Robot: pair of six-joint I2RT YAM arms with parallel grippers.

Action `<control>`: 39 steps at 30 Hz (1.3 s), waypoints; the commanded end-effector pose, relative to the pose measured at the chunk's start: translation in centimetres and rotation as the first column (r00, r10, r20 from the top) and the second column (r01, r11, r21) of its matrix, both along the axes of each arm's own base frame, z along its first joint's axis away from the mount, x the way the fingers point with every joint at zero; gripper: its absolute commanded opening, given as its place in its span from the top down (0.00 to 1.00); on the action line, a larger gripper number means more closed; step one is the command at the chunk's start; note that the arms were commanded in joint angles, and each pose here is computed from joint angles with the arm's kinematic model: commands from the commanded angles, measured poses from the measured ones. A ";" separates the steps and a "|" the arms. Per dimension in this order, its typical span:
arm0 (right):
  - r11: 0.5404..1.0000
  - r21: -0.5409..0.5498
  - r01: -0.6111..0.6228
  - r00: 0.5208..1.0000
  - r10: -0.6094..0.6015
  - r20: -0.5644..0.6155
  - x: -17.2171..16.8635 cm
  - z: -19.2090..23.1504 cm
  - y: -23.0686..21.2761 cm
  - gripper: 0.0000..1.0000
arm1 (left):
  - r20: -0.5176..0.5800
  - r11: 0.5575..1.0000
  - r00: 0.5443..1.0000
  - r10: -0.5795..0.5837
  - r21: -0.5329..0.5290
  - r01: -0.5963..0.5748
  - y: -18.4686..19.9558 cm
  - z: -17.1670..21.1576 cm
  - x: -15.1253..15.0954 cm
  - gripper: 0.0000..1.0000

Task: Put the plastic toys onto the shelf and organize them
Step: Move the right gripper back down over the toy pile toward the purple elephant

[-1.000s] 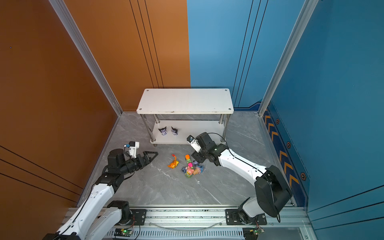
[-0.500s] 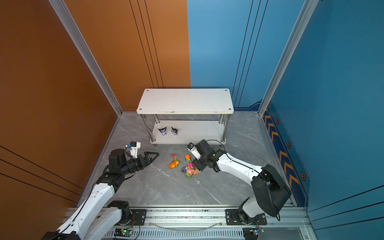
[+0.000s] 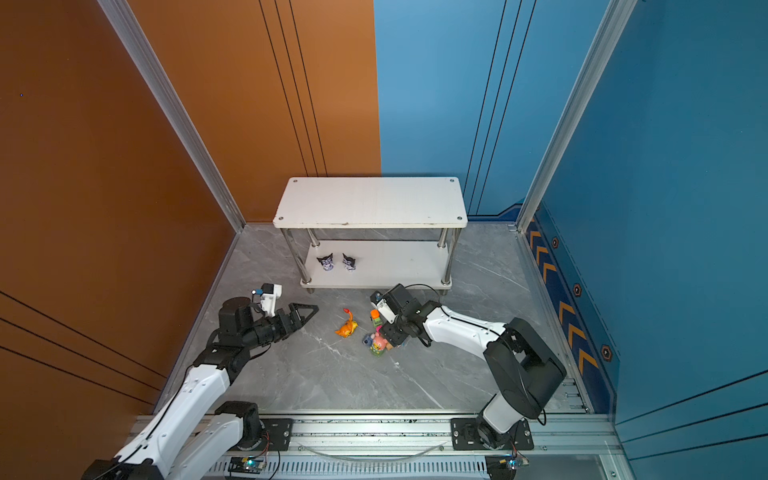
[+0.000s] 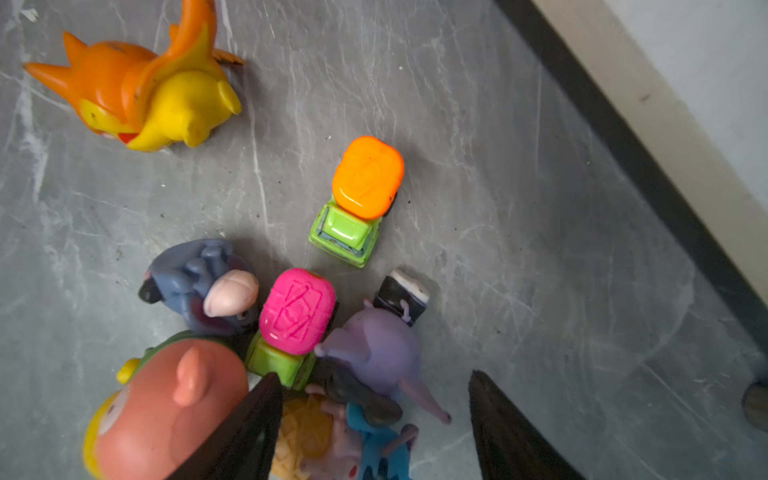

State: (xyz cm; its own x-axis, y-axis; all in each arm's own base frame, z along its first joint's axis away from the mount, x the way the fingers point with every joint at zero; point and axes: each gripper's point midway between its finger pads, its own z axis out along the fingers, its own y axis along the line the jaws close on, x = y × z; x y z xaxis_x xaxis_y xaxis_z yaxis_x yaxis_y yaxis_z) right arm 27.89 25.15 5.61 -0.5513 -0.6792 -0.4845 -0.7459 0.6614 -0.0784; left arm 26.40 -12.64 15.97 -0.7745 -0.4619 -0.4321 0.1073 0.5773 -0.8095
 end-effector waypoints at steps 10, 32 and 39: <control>0.998 -0.005 0.066 0.997 -0.066 -0.045 0.4 -2.1 -0.1 0.35 | 0.041 1.000 0.999 -0.009 0.028 0.008 0.0 0.6 0.1 0.02; 0.996 0.021 0.091 0.996 -0.091 0.008 1.2 0.4 -0.8 0.62 | 0.037 1.000 0.999 -0.009 0.026 0.008 -0.1 0.4 0.1 0.02; 0.996 0.044 0.083 0.996 -0.085 0.040 0.9 3.7 -1.2 0.62 | 0.039 1.000 0.999 -0.007 0.025 0.007 0.0 0.4 0.1 0.02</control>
